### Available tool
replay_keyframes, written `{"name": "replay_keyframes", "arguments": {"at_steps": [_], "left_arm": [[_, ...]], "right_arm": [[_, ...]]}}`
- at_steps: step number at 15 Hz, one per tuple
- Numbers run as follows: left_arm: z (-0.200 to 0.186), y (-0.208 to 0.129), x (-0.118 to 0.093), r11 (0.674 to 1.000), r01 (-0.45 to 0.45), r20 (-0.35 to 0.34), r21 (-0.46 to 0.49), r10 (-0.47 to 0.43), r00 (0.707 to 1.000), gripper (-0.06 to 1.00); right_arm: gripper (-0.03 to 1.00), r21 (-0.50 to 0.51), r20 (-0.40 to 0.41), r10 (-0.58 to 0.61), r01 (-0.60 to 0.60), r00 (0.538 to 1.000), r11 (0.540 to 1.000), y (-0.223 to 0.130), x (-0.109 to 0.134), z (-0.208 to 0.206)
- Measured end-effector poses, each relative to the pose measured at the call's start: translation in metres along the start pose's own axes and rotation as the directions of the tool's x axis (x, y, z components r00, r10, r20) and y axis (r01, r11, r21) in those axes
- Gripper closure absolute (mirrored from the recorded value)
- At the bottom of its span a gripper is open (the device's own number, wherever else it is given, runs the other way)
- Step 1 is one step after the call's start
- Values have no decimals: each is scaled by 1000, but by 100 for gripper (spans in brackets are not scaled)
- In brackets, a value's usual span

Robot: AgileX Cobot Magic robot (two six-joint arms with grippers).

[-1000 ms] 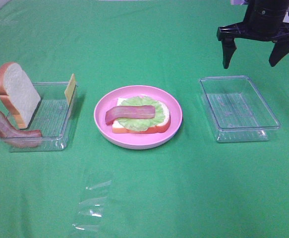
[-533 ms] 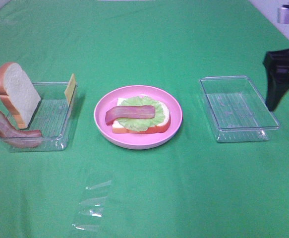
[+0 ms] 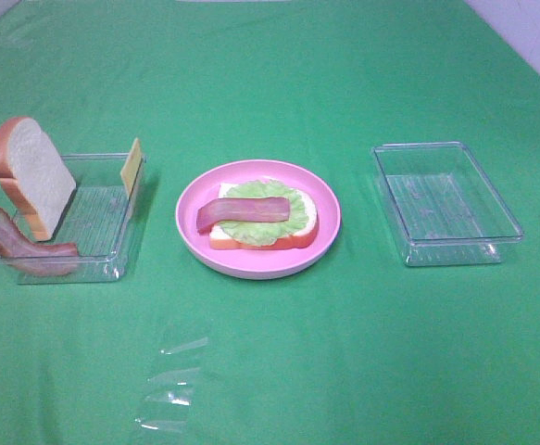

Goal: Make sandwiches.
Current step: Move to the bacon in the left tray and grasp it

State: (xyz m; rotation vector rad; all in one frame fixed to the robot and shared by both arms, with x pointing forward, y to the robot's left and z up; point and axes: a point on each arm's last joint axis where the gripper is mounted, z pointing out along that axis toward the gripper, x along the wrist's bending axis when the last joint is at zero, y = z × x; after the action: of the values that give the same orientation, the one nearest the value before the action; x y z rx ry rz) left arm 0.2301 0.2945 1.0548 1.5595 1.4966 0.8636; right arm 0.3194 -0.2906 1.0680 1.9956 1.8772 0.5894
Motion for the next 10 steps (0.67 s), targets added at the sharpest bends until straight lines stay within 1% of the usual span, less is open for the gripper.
{"name": "replay_keyframes", "arguments": {"at_steps": [1,4,6,10], "left_arm": [[0,0,0,1000,0,0,0,0,1000,-5],[0,0,0,1000,0,0,0,0,1000,-5],[0,0,0,1000,0,0,0,0,1000,-5],[0,0,0,1000,0,0,0,0,1000,-5]], "right_arm": [[-1,-159,-31,2,-7,1000,987,-32,-6,-12],[-1,-328,-58,-19,-1,998,945,-72,-14,-17],[-1,-383,-50,-60,37,997,923,-89,-17,-17],[-1,-362,-41,-115,92,993,928,-95,-17,-12]]}}
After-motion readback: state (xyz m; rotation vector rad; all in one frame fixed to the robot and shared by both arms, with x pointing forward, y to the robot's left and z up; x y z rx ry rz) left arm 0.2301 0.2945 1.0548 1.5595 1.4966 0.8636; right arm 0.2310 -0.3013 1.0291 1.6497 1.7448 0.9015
